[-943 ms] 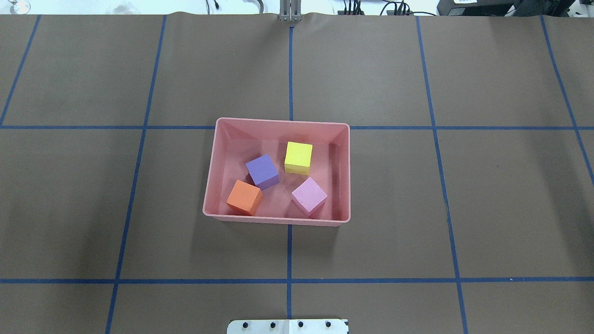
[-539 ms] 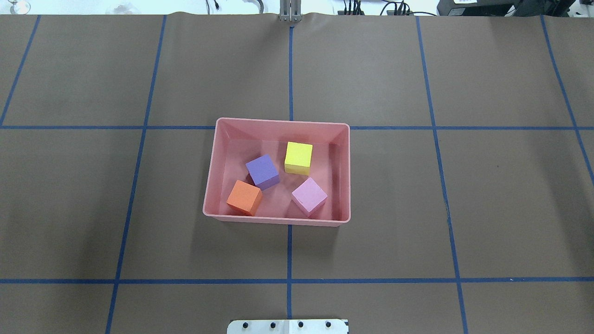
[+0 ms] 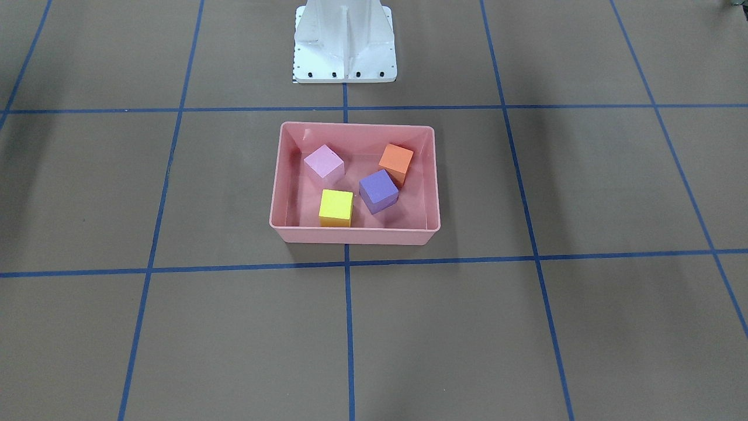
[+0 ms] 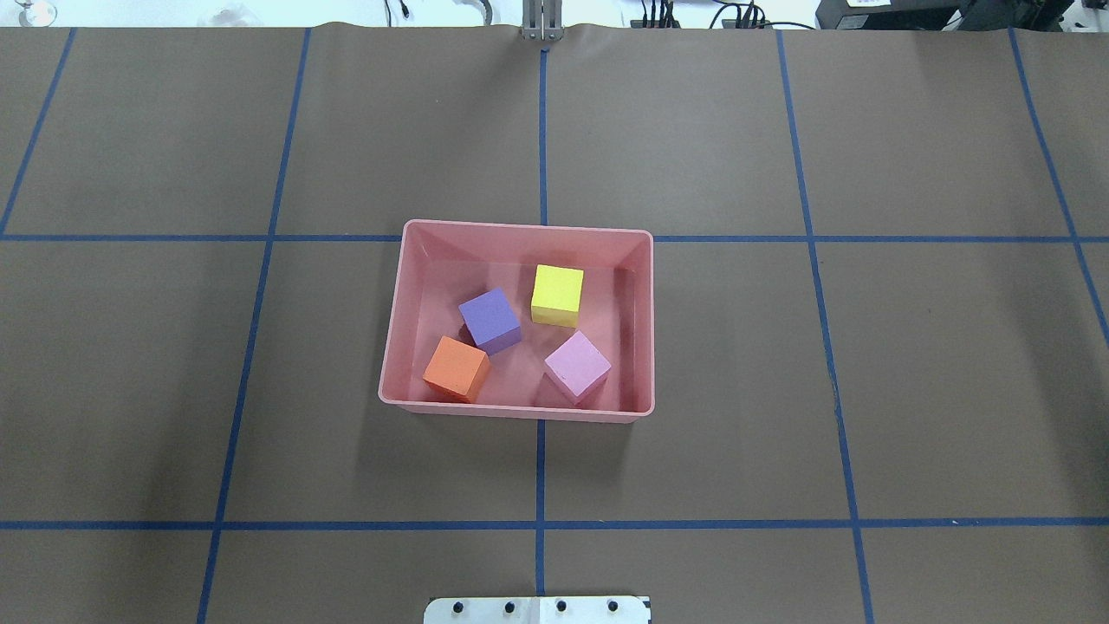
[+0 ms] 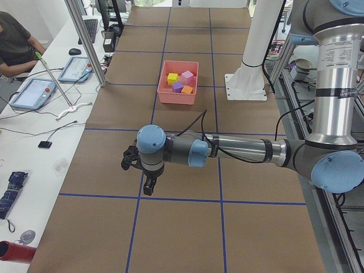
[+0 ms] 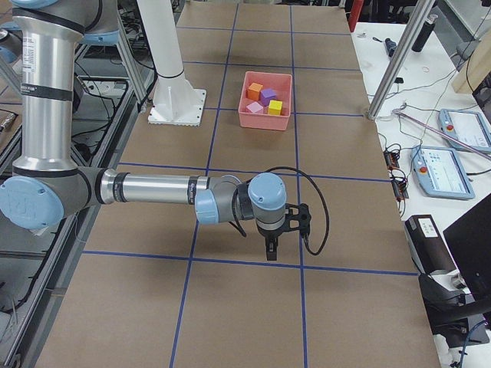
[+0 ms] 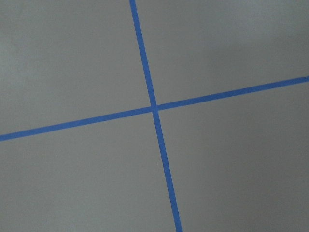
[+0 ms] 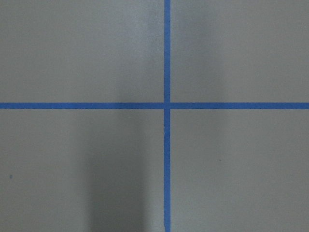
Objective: Place blocks into pink bin with both arms
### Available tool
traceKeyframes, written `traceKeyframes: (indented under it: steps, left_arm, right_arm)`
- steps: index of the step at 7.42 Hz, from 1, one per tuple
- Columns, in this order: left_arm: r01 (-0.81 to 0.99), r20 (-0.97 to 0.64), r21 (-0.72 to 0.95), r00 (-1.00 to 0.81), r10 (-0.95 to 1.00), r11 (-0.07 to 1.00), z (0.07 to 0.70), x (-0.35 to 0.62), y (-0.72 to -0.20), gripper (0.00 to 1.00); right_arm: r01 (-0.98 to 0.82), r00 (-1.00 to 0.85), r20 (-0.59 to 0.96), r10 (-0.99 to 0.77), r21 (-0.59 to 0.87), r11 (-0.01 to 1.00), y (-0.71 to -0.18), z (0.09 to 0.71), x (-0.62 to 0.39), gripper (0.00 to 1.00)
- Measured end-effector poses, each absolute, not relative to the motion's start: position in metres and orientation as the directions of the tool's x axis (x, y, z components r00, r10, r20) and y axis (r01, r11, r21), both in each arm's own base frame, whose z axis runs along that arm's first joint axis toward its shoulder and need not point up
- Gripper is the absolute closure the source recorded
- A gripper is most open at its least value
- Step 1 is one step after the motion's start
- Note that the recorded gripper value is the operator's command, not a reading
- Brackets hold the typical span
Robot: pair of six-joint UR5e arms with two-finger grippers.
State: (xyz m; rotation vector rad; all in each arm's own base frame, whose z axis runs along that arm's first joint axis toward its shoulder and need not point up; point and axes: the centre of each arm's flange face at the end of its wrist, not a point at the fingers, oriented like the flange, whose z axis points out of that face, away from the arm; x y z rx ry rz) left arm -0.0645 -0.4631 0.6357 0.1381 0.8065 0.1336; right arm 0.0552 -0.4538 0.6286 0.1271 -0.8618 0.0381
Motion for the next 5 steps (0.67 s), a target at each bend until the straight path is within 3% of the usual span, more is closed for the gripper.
traceKeyframes:
  steps: [5]
  left_arm:
    - [-0.068,-0.716,0.166,0.678,0.168,0.984,0.6400,-0.0628,-0.4620,0.00]
  right_arm:
    - [-0.079,0.620,0.785,-0.021,0.089,0.993,-0.4434,0.6341,0.0526,0.01]
